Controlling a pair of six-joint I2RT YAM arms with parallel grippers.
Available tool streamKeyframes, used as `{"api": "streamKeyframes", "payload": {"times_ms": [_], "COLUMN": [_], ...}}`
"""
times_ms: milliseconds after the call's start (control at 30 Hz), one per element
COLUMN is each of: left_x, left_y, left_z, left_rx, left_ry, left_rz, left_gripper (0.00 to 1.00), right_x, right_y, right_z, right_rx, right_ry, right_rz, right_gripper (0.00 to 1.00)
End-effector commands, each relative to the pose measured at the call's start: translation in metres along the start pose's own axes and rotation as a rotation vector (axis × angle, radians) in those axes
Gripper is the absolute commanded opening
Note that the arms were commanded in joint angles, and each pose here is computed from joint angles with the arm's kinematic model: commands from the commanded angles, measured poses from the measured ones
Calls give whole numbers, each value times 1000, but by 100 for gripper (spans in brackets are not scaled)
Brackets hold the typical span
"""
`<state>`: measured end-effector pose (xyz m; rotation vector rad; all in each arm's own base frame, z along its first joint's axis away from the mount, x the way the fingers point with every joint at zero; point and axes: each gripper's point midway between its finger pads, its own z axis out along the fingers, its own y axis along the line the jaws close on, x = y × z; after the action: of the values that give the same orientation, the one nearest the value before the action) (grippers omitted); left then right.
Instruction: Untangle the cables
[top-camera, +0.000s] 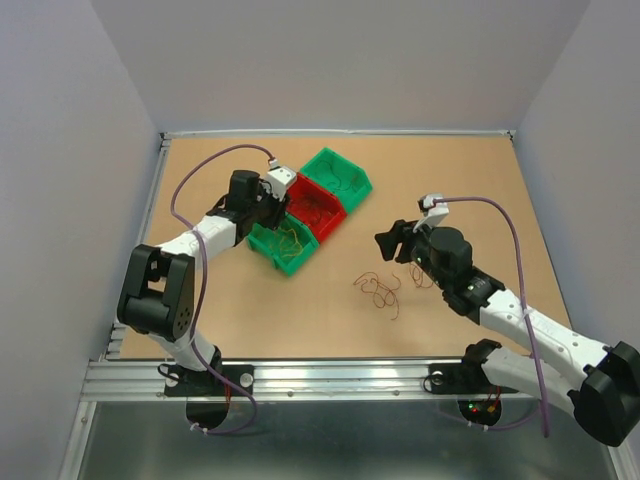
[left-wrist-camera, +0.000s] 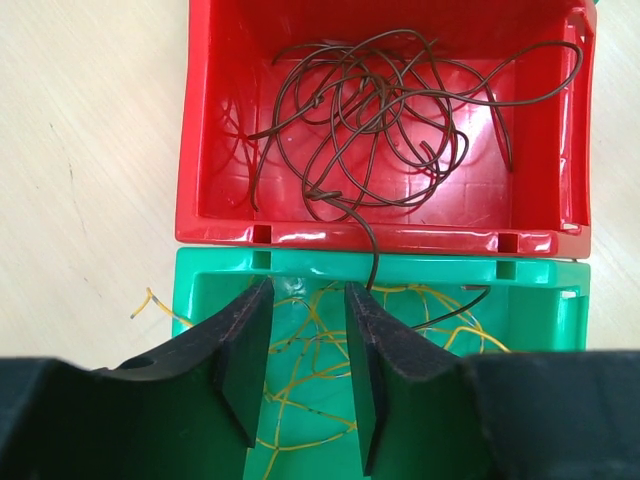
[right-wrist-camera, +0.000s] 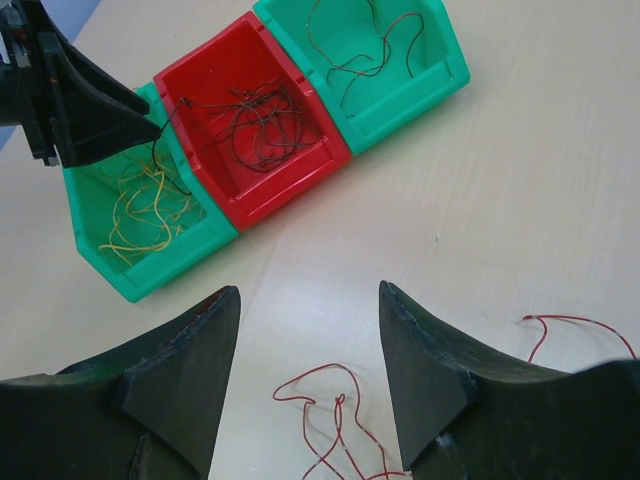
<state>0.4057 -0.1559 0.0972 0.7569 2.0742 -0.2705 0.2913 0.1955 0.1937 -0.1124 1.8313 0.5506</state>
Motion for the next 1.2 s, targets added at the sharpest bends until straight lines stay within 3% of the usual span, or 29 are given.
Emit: {"api": "streamKeyframes", "payload": {"times_ms": [0,133,333,533,900,1000,1167], "left_x": [-32,-47,-57,-32,-2,4,-1], "left_y": [19,25,14,4,-11,-11,-7], "left_z": [-13,-35,-51,-40,-10,-2,0], "left_rx": [-63,-101,-62,-1,112,122,106], "left_ry": [-106,-188,-233,-150,-24,1,-15], "left_rz": [-22,-34,-24,-1,-4,-12,-8], "left_gripper": [53,67,71,62,57,50,26], "right_x": [-11,-12,-11,-12,-11,-11,-11], "right_y": [-1,0,0,0,1,1,1], "right_z": [-3,-4,-4,-5,-3,-3,-3], "right_rx": [0,-6,-7,-8,-11,-11,-12], "right_ry": [-62,-63,-64,-65,-59,-59,-59], "right_rz": [0,-1,-4,0,5,5,5], "right_gripper": [63,63,63,63,63,63,63]}}
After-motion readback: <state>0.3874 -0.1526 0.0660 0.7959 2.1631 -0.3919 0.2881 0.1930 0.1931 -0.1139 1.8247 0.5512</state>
